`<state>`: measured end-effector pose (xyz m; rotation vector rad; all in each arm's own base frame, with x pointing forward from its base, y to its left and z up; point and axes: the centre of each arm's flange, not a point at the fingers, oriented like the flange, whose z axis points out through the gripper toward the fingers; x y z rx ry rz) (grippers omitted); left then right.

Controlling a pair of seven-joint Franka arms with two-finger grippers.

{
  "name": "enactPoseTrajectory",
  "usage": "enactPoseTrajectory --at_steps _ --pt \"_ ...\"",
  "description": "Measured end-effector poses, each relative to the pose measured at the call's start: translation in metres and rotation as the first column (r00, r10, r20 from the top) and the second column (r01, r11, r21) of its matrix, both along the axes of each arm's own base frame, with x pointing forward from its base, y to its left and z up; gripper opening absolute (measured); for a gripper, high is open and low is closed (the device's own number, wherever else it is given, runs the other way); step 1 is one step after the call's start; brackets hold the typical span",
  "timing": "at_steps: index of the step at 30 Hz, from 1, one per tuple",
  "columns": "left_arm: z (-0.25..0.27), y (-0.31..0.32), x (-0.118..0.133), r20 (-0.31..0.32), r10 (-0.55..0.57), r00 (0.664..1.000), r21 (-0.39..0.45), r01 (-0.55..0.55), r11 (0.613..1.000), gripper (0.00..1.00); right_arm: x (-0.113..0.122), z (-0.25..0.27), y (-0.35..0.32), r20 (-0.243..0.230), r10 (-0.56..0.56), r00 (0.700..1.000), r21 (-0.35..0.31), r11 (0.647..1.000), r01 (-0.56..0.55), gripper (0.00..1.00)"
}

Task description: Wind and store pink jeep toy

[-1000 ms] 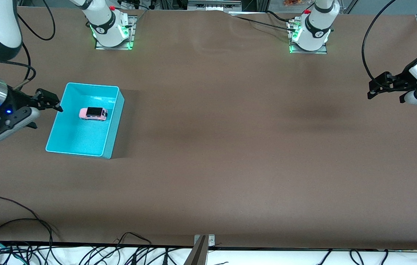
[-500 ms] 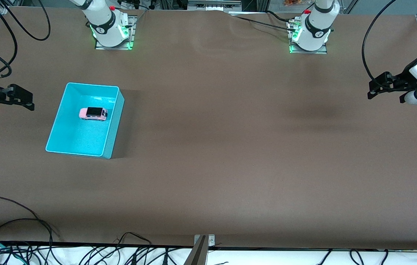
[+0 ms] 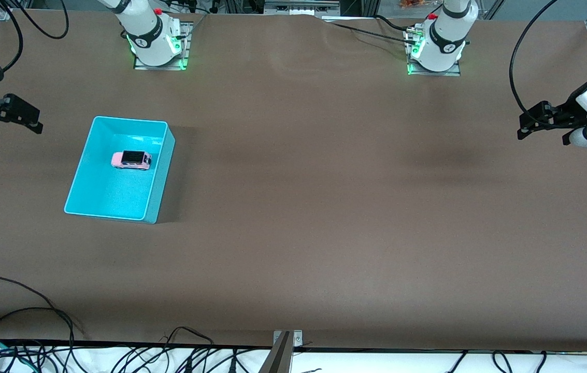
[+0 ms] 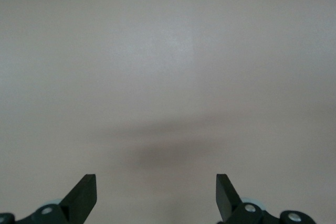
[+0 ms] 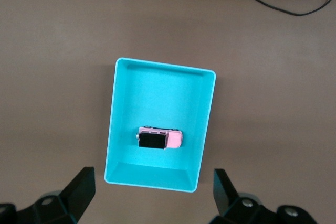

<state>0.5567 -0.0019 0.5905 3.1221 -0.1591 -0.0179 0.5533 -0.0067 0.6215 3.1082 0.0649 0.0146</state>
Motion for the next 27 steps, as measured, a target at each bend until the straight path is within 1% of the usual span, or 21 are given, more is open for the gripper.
enactPoseTrajectory --at_steps 4,8,13,21,27 --pt "0.005 -0.001 0.001 0.011 -0.002 1.0 0.0 0.002 1.0 1.0 -0.02 -0.001 -0.004 -0.001 0.0 1.0 0.013 1.0 0.0 1.0" --pt "0.009 -0.003 0.001 0.02 -0.006 1.0 0.0 0.006 1.0 1.0 -0.026 -0.001 -0.005 0.004 0.001 1.0 0.018 1.0 -0.001 1.0" --pt "0.009 -0.004 0.002 0.02 -0.008 1.0 0.0 0.008 1.0 1.0 -0.022 -0.006 -0.002 0.007 0.004 1.0 0.015 1.0 -0.004 1.0" --pt "0.008 -0.004 0.002 0.016 -0.008 1.0 0.0 0.008 1.0 1.0 -0.005 -0.021 0.006 -0.005 0.014 1.0 0.005 1.0 -0.014 1.0" --pt "0.009 -0.004 0.002 0.019 -0.007 1.0 0.0 0.007 1.0 1.0 -0.002 -0.022 0.008 -0.004 0.018 1.0 0.003 1.0 -0.018 1.0"
